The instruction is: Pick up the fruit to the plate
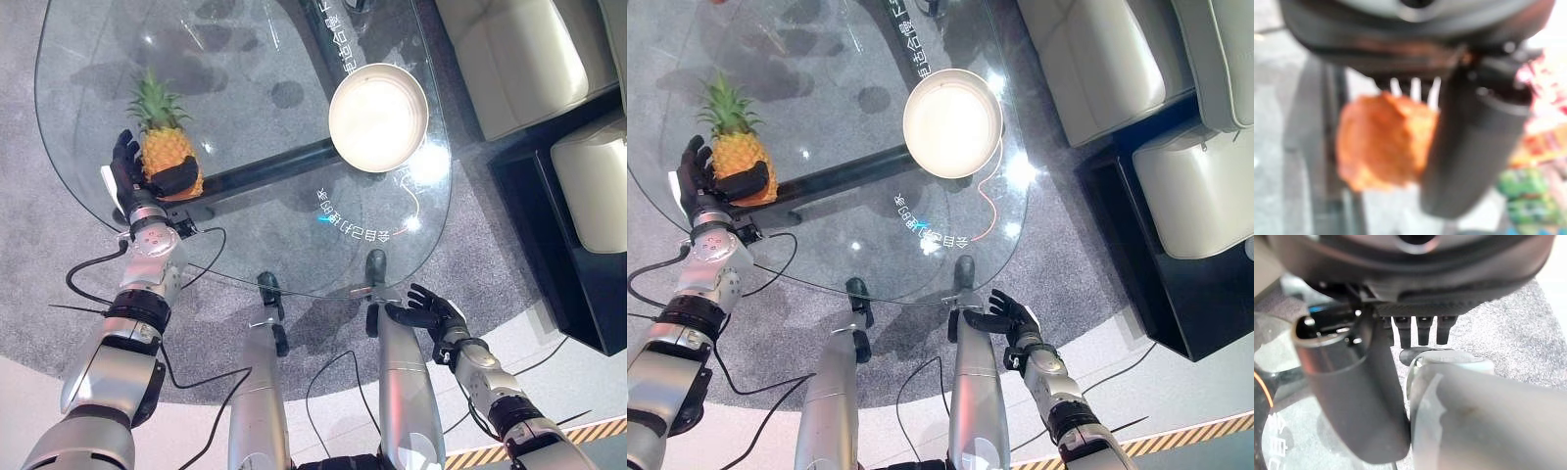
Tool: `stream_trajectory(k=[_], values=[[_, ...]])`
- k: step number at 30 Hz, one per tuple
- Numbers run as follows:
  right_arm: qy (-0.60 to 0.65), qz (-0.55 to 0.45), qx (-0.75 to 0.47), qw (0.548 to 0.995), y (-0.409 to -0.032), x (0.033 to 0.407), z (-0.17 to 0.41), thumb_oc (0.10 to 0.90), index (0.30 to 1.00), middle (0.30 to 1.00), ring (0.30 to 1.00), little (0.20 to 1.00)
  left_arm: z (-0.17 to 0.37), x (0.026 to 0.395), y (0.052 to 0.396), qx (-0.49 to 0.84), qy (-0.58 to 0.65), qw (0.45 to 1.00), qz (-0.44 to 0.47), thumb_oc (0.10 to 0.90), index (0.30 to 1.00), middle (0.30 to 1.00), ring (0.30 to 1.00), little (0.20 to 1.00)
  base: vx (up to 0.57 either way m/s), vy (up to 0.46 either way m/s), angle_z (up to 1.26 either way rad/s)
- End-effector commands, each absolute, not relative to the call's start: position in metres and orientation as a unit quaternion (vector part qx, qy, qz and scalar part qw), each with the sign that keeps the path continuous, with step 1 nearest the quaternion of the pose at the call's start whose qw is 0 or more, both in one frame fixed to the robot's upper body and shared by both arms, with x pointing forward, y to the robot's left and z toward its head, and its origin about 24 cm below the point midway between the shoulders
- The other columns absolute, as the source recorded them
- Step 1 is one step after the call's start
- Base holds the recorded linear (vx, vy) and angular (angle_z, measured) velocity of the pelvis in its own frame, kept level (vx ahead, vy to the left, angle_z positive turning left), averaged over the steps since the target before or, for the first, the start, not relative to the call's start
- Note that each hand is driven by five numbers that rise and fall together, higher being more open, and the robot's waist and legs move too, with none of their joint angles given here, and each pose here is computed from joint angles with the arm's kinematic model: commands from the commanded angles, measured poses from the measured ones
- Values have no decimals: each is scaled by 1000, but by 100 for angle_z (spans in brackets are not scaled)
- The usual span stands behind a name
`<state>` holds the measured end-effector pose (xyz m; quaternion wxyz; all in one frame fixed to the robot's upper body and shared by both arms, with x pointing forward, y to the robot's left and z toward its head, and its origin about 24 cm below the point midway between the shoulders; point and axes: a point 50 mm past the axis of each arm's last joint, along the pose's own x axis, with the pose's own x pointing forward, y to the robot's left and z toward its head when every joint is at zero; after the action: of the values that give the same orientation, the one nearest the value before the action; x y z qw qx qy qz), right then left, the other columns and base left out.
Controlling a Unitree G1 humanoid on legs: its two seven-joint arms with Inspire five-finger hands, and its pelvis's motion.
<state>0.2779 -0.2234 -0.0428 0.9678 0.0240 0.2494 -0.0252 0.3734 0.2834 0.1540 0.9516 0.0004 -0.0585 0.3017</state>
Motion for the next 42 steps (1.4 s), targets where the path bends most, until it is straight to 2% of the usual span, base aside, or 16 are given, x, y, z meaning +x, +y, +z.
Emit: stream_trajectory(k=[1,20,24,25,26,27,42], values=[[364,-57,-38,929,-254,217,-85,800,900,900,900,900,176,369,305,52,-89,938,330,800,900,900,900,900,0,0,0],[360,-58,-38,931,-250,222,-82,800,900,900,900,900,145,377,289,100,43,957,267,800,900,900,900,900,1,-4,0],[359,-60,-39,931,-251,223,-81,800,900,900,900,900,141,376,289,151,70,952,255,800,900,900,900,900,-3,-2,-2],[359,-59,-39,931,-251,223,-81,800,900,900,900,900,141,376,289,150,75,953,253,707,820,820,820,807,0,0,0],[358,-59,-39,931,-252,223,-81,800,900,900,900,900,140,376,289,150,80,953,252,254,432,432,432,354,0,0,0],[359,-60,-39,931,-252,222,-81,800,900,900,900,900,139,376,289,153,83,952,252,100,300,300,300,200,0,0,0],[361,-63,-39,930,-251,220,-83,800,900,900,900,900,130,373,291,205,110,943,237,100,300,300,300,200,0,0,0]])
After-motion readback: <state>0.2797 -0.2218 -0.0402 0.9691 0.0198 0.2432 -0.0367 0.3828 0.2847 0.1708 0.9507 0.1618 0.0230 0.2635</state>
